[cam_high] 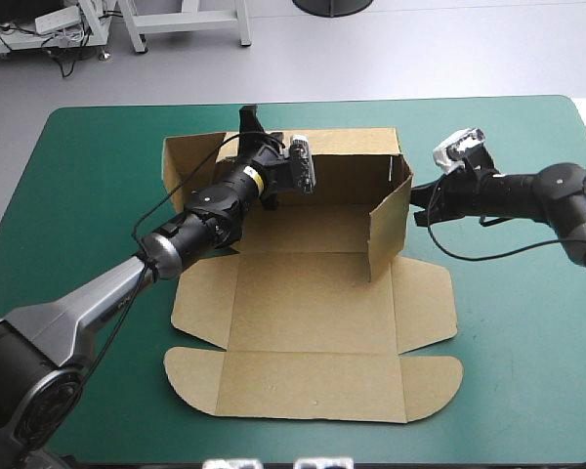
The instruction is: Fold the box
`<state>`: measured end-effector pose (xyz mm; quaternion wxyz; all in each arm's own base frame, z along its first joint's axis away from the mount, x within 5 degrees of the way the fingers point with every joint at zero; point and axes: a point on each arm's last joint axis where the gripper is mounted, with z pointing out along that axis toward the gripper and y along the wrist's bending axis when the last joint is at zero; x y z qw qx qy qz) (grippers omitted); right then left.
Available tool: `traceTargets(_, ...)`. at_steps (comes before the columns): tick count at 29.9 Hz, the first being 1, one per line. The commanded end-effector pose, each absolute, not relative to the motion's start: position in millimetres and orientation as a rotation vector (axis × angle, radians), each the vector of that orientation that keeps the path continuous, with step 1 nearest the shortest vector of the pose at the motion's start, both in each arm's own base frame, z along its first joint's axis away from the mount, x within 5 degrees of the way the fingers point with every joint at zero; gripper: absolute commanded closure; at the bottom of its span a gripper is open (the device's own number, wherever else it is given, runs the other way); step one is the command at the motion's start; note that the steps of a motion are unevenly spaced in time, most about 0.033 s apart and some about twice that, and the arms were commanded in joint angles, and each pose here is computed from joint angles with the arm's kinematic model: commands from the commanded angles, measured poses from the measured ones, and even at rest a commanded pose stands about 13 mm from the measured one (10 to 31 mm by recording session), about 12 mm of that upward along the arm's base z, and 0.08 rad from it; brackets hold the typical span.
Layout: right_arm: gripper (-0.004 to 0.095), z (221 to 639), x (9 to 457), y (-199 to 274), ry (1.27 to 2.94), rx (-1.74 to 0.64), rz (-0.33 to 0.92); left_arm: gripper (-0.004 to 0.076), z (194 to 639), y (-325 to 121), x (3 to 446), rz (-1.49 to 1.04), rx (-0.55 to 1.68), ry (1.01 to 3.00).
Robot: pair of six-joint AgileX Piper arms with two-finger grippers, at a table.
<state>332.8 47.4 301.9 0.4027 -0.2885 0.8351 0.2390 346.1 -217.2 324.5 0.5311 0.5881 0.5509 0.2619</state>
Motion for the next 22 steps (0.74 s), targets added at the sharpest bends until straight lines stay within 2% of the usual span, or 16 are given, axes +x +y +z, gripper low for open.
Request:
traceTargets(1,0.0926,316.2,315.7,47.7,1.951,-0.718,0.577,0.0732,357.8,-216.3,334.7,0.577,1.327,1.25)
traceTargets(9,0.0926,299.9,300.3,46.2,1.949,-0.694,0.531,0.0732,349.5,-231.1,321.5,0.597,1.384,1.235)
traceTargets(14,0.0926,295.3,296.9,46.2,2.002,-0.727,0.539,0.0733,324.2,-236.2,311.7,0.629,1.514,1.195)
traceTargets(22,0.0924,292.9,294.9,46.2,2.017,-0.774,0.527,0.0733,319.2,-232.4,312.2,0.621,1.474,1.269)
